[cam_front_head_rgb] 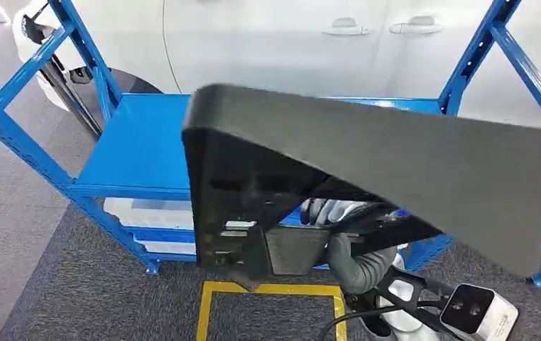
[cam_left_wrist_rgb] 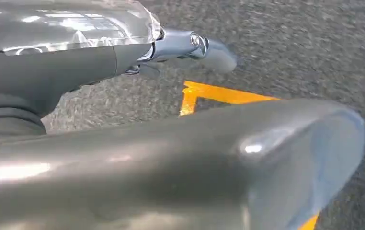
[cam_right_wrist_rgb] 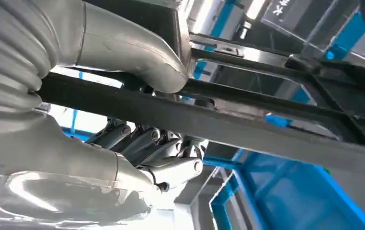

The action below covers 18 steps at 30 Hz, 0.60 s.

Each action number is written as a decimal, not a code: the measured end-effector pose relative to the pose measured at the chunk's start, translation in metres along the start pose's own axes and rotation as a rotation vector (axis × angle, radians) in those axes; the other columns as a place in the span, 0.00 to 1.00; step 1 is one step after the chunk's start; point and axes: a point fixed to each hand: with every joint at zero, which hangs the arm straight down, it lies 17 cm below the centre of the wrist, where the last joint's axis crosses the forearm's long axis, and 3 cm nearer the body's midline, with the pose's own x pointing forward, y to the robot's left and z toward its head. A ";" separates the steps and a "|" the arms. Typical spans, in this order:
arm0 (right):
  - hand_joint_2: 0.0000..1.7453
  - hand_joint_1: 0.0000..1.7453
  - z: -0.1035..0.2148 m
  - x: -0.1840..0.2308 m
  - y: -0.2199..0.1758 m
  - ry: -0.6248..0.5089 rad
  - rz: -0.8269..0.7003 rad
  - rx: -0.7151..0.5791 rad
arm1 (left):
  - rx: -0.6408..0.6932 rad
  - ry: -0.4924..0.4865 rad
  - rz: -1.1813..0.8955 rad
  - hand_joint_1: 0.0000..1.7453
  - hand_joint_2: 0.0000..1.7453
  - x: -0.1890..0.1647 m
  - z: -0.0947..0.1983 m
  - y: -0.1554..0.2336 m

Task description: Take the parts from the cabinet and place them on the table.

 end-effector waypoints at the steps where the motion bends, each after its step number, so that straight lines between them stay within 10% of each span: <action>1: 1.00 0.86 0.000 0.000 0.000 0.001 0.000 0.001 | 0.001 0.000 0.001 0.00 0.00 0.000 0.000 0.000; 18: 1.00 0.86 0.006 -0.003 -0.010 0.029 0.005 0.002 | 0.011 0.003 -0.001 0.00 0.00 0.000 0.000 0.001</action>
